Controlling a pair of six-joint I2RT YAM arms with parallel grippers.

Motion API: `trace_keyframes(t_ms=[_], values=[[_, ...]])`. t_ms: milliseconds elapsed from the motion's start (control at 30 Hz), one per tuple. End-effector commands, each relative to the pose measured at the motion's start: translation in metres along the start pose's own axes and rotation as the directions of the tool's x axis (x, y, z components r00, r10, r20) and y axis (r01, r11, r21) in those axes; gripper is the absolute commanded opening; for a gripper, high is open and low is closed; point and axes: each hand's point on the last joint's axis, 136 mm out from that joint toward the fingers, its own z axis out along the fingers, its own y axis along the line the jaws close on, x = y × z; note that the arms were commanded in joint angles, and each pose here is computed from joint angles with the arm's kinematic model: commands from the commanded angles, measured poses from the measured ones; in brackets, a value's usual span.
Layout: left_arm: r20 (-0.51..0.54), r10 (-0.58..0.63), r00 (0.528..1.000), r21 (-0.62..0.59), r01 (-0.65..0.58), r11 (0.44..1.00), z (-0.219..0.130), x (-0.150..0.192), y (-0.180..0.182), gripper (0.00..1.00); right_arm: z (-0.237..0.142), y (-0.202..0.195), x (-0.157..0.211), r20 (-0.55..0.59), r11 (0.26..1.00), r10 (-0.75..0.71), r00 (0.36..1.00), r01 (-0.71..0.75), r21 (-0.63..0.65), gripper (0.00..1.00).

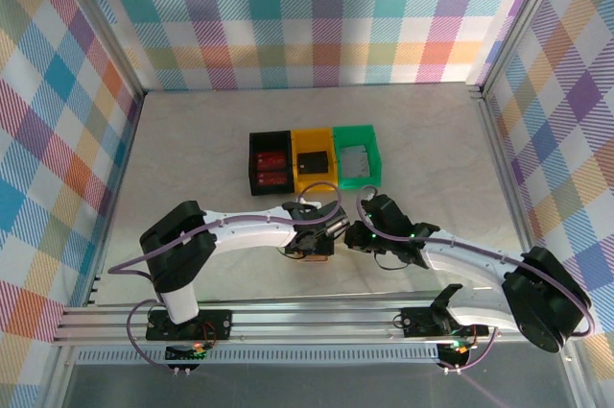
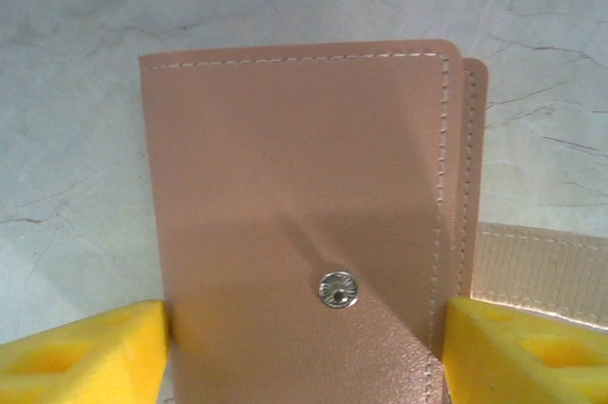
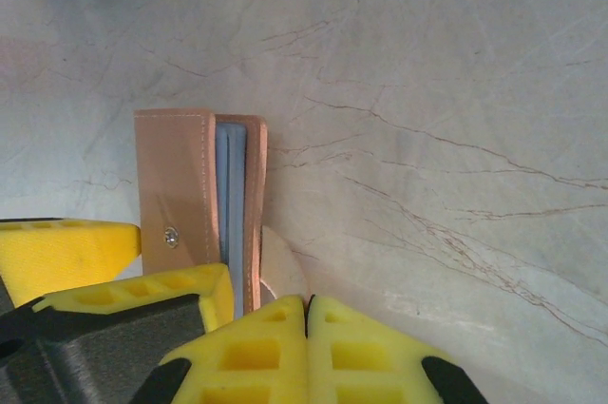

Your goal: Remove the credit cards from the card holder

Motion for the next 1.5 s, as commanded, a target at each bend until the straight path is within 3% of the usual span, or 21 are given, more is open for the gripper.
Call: trace_keyframes(t_ms=[0, 533, 1167, 1467], values=[[0.031, 0.016, 0.999, -0.012, -0.016, 1.0, -0.014, -0.002, 0.008, 0.7, -0.004, -0.006, 0.0, 0.0, 1.0, 0.003, 1.0, -0.003, 0.011, 0.0], [0.074, 0.005, 0.997, -0.039, -0.002, 0.999, -0.027, -0.009, 0.037, 0.48, -0.009, -0.007, -0.001, 0.007, 1.0, 0.007, 1.0, -0.007, 0.004, 0.0], [0.081, -0.063, 0.995, -0.066, 0.068, 0.995, -0.026, -0.007, 0.082, 0.37, -0.014, -0.007, -0.003, -0.011, 1.0, -0.018, 1.0, 0.018, 0.02, 0.0], [0.064, -0.077, 0.995, -0.055, 0.081, 0.995, -0.017, 0.002, 0.088, 0.28, -0.016, -0.005, -0.002, -0.058, 0.999, -0.014, 0.998, 0.017, 0.037, 0.16]])
